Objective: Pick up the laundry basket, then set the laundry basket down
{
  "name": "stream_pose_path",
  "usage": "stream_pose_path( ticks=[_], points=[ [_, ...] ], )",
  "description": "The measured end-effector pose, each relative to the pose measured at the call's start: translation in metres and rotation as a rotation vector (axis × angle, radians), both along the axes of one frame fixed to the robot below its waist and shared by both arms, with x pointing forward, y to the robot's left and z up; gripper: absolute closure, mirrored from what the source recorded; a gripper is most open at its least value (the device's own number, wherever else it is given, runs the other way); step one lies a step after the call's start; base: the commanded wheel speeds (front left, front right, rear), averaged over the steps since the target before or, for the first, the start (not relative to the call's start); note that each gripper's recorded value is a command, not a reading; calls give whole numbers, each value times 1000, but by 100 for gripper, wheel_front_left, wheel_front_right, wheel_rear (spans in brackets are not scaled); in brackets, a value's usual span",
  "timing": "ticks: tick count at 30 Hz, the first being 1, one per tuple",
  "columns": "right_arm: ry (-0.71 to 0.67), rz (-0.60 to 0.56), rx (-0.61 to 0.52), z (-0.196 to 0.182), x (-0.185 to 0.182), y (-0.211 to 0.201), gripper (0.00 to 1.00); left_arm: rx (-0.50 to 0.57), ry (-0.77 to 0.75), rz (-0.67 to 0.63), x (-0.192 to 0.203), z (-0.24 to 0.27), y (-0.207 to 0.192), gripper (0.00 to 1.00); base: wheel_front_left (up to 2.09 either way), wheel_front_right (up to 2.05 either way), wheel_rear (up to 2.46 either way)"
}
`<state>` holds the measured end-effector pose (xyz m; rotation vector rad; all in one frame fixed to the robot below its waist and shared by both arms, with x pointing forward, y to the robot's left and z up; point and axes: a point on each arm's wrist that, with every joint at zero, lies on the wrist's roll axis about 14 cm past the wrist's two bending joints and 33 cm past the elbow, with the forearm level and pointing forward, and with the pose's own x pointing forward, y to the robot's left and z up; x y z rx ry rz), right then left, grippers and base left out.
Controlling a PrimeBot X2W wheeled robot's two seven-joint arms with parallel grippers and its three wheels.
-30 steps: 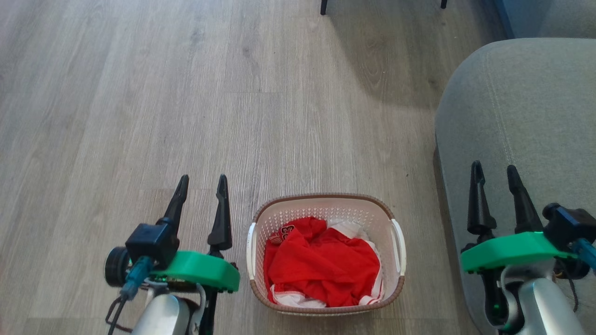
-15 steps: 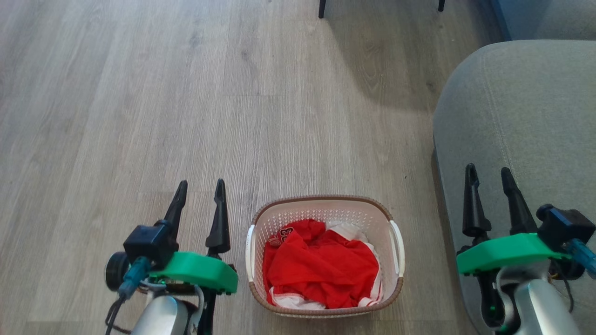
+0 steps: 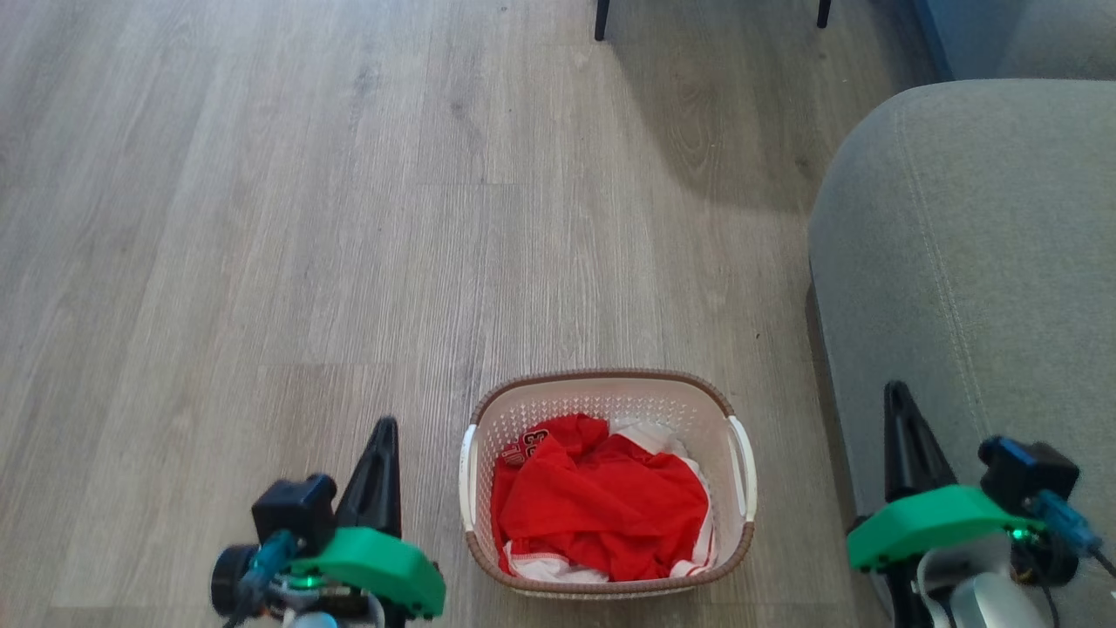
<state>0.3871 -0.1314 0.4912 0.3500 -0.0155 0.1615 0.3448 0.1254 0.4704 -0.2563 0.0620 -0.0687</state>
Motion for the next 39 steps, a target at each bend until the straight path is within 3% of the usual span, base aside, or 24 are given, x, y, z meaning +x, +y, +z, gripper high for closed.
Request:
stream_pose_path(
  ticks=[39],
  points=[
    [131,-101,375,-15,-7,-25,100,-401,142,84,1,-19,18,100,0,0,0]
  ],
)
